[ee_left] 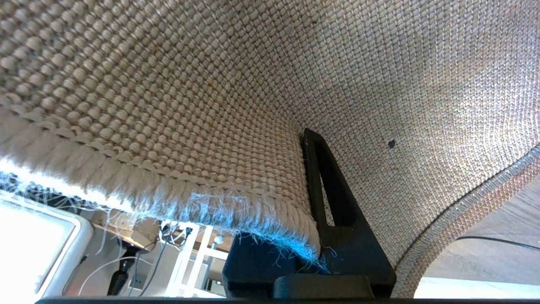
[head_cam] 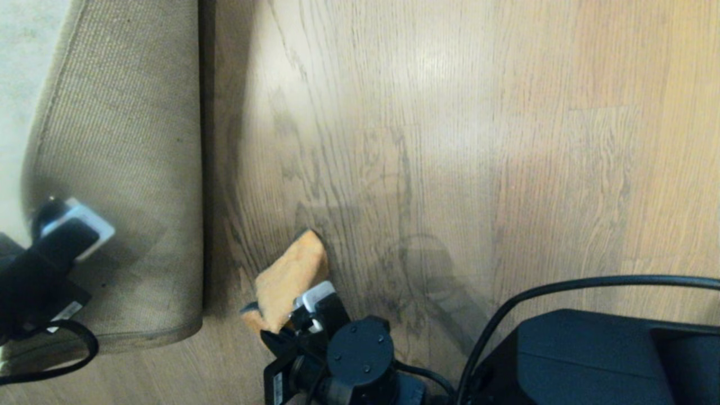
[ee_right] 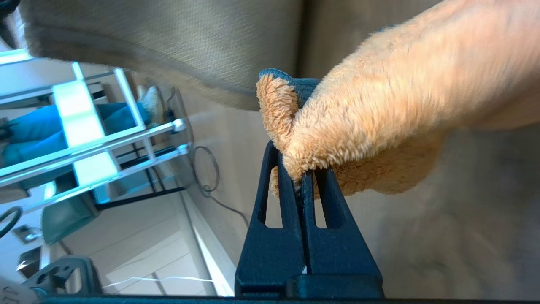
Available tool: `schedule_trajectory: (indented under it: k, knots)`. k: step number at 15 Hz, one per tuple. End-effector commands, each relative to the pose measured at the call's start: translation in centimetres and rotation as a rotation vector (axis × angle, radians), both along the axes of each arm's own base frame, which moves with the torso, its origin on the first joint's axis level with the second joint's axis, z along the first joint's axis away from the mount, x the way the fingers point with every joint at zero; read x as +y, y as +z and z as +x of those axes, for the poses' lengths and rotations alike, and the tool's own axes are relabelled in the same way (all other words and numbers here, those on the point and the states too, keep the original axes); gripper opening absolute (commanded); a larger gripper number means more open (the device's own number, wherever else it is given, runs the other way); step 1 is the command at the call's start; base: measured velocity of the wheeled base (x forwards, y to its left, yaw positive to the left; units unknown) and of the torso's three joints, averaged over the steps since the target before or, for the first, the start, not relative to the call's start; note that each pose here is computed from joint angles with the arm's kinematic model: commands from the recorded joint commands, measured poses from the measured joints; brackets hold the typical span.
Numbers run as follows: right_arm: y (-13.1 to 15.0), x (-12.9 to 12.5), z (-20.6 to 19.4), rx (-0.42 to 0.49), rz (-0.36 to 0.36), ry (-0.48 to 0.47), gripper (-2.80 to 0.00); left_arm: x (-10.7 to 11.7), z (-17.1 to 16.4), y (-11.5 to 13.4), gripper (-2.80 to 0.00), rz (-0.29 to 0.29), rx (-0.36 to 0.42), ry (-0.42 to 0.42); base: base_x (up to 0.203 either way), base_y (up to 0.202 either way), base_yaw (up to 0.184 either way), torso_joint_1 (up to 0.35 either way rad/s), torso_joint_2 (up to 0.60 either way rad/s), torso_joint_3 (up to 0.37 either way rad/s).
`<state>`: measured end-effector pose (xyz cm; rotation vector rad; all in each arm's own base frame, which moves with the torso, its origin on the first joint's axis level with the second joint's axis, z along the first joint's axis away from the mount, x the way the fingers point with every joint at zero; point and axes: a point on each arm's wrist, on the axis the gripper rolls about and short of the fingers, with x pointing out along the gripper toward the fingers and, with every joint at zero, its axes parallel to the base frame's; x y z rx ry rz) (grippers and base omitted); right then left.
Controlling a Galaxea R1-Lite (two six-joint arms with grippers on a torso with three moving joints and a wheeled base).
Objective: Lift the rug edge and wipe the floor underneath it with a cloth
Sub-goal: Wipe the floor under the carpet with a rag
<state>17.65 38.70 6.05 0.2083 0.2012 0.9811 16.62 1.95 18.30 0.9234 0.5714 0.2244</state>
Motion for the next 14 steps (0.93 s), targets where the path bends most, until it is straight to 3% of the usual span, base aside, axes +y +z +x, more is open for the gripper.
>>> schedule_trajectory:
  k: [1,4,8,14]
  knots:
    - [-1.2,1.5,-0.5,-0.001,0.006,0.022,-2.80,0.0,-0.1,0.0,-2.80,0.005,0.000,0.001,0.000,0.000,0.000,0.000,0.00,0.000]
    - [-1.6,2.4,-0.2,-0.007,0.019,0.022,-2.80,0.0,-0.2,-0.2,-2.80,0.005,0.008,0.000,0.000,0.000,0.000,0.000,0.00,0.000]
    - [-2.0,1.7,0.1,-0.002,0.005,0.006,-2.80,0.0,-0.1,-0.2,-2.80,0.007,0.009,-0.002,0.000,0.000,0.000,0.000,0.00,0.000]
    - [-1.9,-3.1,3.0,0.004,-0.018,-0.109,-2.80,-0.1,-0.1,-0.2,-2.80,0.006,0.008,-0.005,0.000,0.000,0.000,0.000,0.00,0.000]
